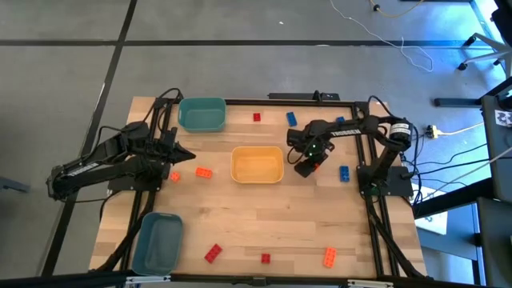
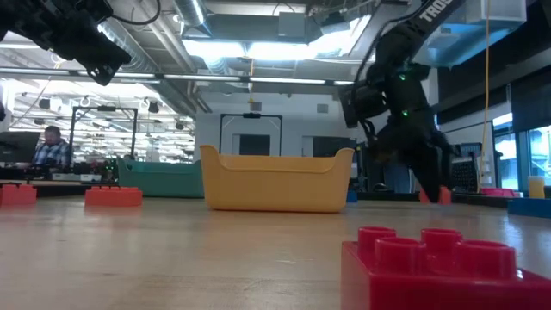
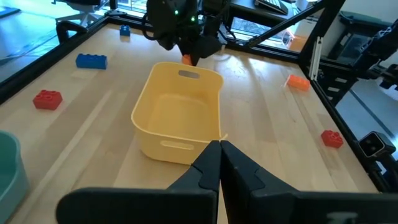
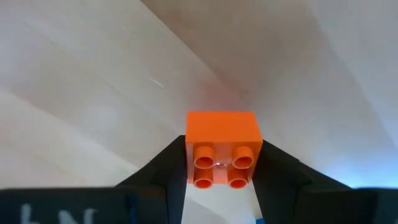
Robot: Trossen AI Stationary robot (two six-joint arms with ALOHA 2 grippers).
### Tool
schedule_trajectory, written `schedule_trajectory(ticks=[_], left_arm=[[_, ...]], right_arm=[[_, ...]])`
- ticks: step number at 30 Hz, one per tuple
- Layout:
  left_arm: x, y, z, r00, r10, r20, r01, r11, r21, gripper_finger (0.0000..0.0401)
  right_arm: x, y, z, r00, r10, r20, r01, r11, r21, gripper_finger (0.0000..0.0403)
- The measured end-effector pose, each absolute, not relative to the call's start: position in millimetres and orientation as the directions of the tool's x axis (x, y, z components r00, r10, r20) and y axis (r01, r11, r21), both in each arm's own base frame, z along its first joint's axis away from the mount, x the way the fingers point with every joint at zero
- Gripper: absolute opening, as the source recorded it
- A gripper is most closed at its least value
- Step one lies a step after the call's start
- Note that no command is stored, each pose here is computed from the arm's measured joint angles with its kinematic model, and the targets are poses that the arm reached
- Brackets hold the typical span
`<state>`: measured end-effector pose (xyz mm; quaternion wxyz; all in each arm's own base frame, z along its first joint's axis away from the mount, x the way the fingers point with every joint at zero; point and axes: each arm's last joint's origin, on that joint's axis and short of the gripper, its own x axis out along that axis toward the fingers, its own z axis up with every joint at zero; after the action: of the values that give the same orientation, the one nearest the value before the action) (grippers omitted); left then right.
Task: Sort & place blocks by color
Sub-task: Put the orange 4 stud game piece into the yellow bin
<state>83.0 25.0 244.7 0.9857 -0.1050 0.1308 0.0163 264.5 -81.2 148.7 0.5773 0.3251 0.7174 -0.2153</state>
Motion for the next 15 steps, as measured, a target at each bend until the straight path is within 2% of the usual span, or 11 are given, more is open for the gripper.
schedule_trajectory(ticks=[10,15], left_arm=[[83,25,245,0.965,0.005,-0.262,-0.060,0.977,-0.203,0.0000],[83,26,244,0.963,0.040,-0.266,-0.094,0.977,-0.193,0.0000]], right_arm=[[294,-91,210,-0.048,0.174,-0.984,0.632,0.768,0.105,0.0143],[312,-97,255,0.084,0.130,-0.988,0.550,0.821,0.155,0.0143]])
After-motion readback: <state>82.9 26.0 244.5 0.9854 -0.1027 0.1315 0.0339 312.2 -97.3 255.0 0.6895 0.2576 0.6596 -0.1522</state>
